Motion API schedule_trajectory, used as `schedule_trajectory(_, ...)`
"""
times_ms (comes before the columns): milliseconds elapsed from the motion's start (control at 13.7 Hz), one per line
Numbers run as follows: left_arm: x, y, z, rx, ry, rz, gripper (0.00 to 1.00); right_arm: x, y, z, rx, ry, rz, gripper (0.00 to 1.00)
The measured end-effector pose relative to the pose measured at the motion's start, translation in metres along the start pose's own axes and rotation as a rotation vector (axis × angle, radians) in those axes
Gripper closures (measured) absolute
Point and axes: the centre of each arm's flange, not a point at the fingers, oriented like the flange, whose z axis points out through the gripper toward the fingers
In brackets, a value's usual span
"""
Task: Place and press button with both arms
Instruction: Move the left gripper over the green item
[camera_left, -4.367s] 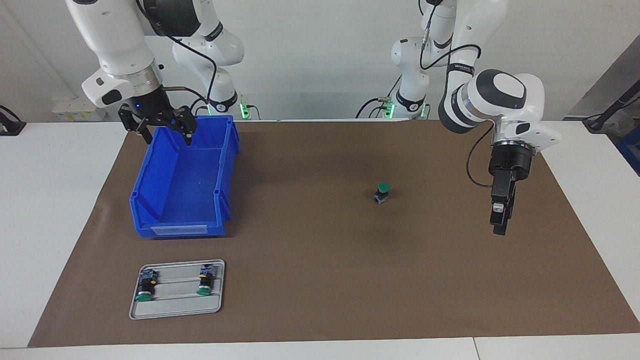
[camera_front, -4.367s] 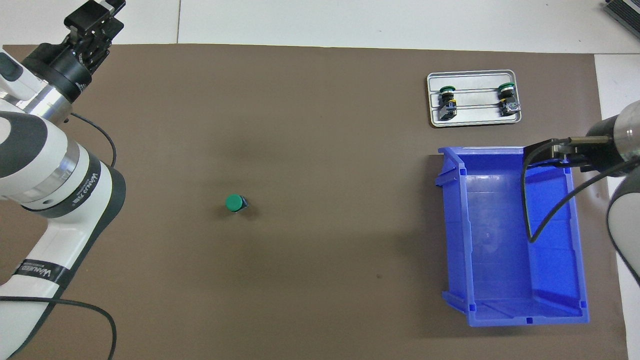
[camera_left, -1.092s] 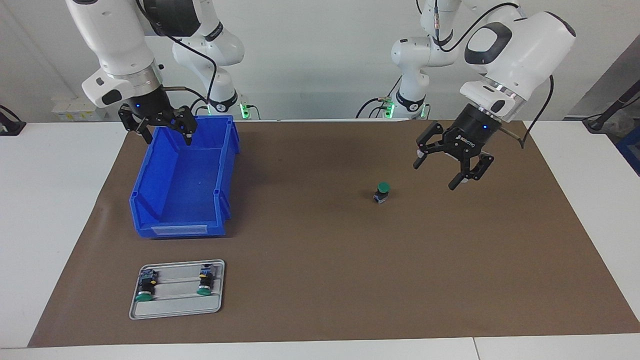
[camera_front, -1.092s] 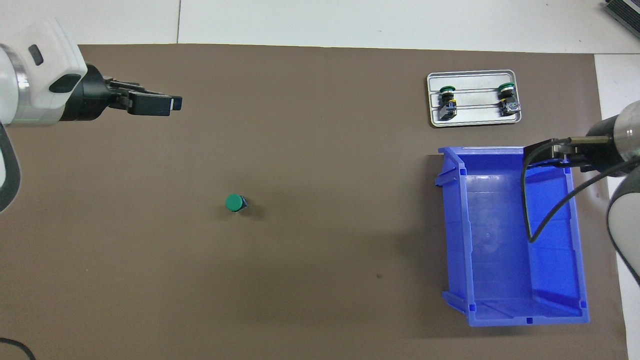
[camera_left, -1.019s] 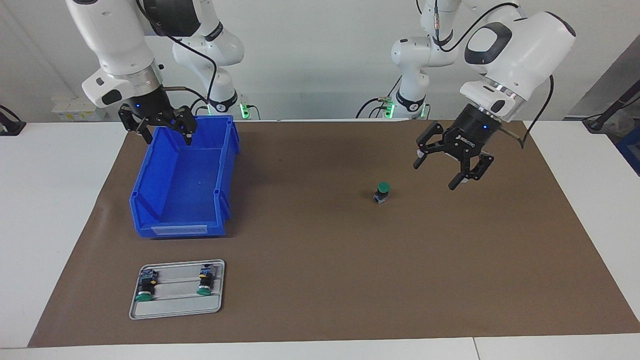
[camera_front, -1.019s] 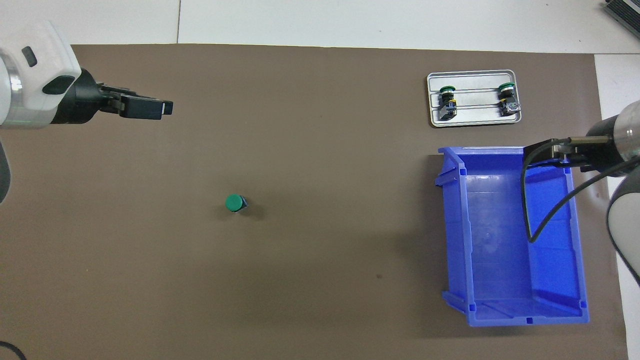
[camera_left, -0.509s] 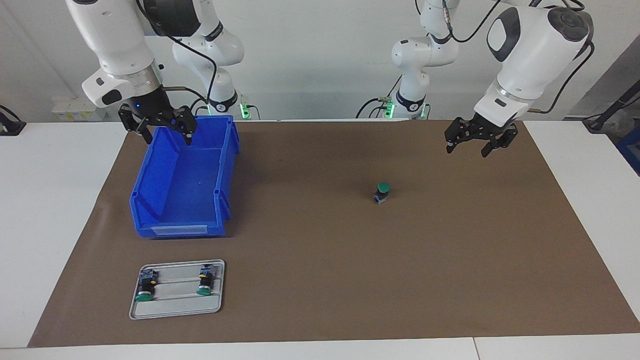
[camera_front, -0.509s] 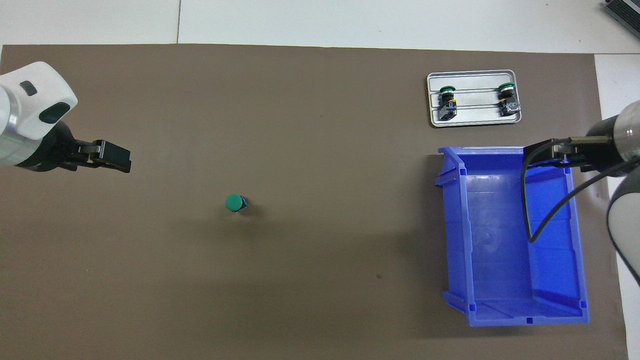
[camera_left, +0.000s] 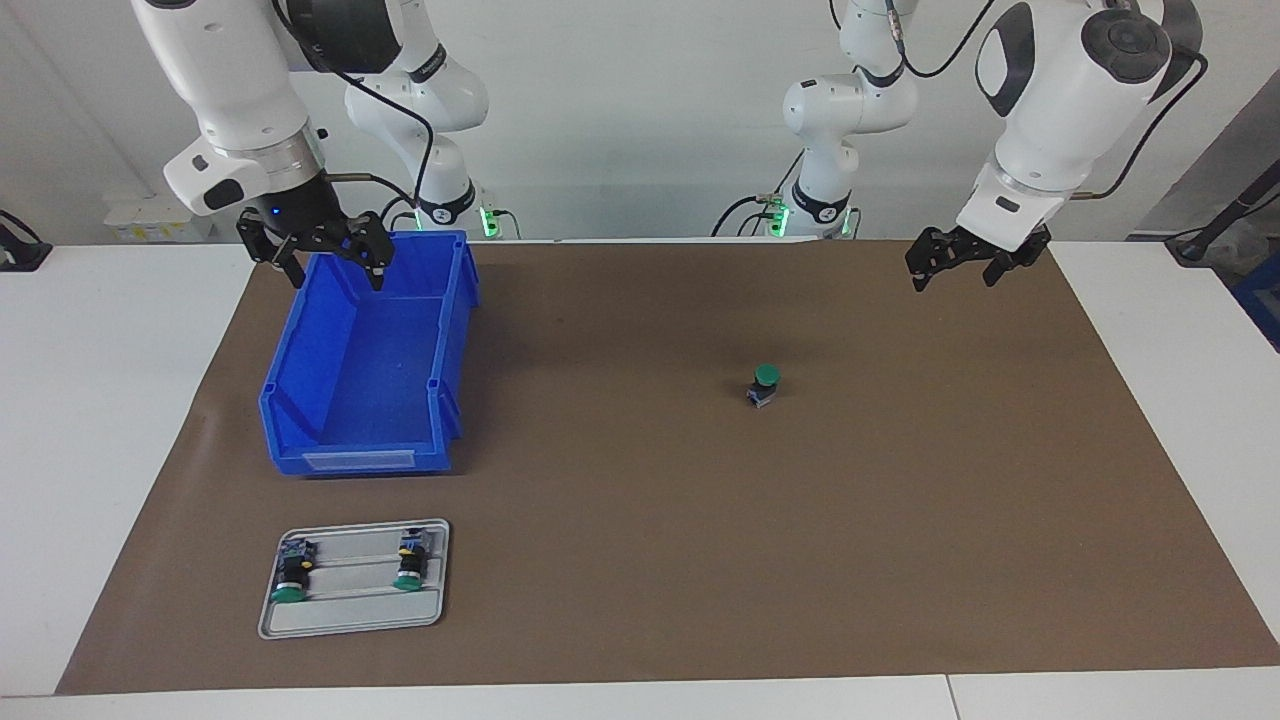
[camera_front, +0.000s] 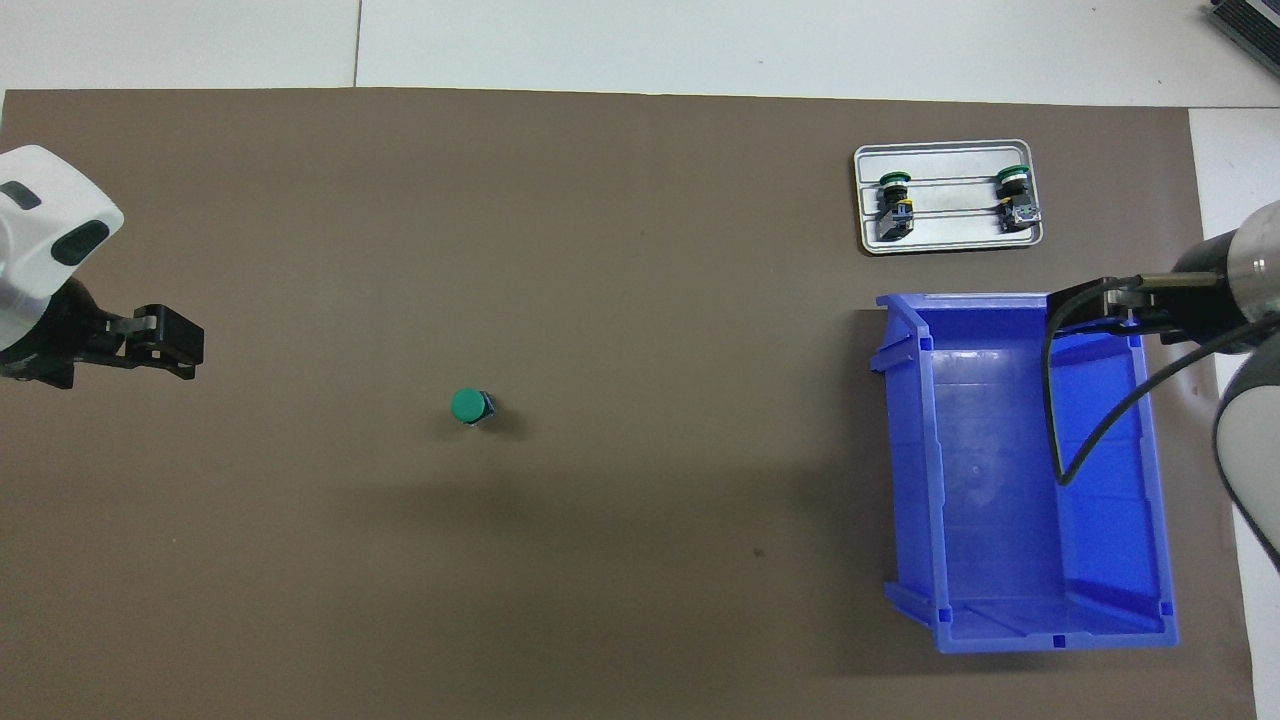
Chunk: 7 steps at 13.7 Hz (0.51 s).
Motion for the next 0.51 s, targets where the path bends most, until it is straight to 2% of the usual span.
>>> schedule_trajectory(73,-0.002,0.008,-0.001,-0.012,-0.002,-0.019,0.11,0.0,0.0,0.0,0.0,0.0,0.0,0.0)
schedule_trajectory(146,-0.004,0.019,-0.002,-0.029,-0.003,-0.016,0.22,0.0,0.0,0.0,0.0,0.0,0.0,0.0)
schedule_trajectory(218,-0.006,0.03,-0.002,-0.041,0.001,-0.003,0.38,0.0,0.0,0.0,0.0,0.0,0.0,0.0)
schedule_trajectory(509,-0.023,0.101,0.017,-0.065,0.096,0.086,0.88,0.0,0.0,0.0,0.0,0.0,0.0,0.0)
